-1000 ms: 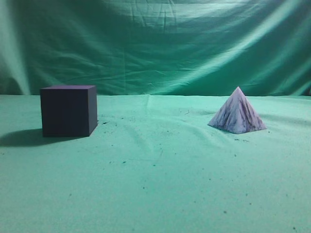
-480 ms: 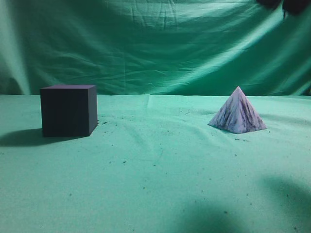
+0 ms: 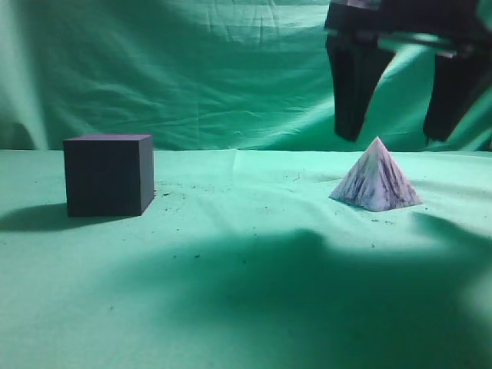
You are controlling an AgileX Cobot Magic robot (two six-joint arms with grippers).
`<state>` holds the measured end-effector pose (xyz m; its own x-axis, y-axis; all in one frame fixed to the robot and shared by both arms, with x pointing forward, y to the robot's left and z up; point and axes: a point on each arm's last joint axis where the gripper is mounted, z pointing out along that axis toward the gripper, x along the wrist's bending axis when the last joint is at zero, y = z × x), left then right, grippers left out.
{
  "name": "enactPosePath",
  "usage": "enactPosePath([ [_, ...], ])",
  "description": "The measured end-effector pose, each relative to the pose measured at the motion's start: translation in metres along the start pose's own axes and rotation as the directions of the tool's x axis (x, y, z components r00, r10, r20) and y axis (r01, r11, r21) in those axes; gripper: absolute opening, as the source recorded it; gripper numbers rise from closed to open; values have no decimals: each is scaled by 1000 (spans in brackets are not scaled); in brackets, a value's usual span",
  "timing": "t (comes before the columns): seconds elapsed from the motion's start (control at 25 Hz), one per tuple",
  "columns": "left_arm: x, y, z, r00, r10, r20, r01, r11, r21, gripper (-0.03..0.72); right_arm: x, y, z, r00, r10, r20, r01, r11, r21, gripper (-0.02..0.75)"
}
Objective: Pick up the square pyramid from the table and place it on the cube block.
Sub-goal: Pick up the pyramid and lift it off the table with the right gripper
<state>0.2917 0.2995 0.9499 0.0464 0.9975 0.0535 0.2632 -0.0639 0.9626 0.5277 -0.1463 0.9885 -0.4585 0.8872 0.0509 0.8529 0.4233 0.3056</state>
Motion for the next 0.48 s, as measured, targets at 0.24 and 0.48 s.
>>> enactPosePath([
  [0.24,0,0,0,1000,0,0,0,1000,0,0,-4,8,41,1000,0,19,-1,996,85,645],
  [0.48,0,0,0,1000,0,0,0,1000,0,0,-6,11,63,999,-19,35,17,997,79,645],
])
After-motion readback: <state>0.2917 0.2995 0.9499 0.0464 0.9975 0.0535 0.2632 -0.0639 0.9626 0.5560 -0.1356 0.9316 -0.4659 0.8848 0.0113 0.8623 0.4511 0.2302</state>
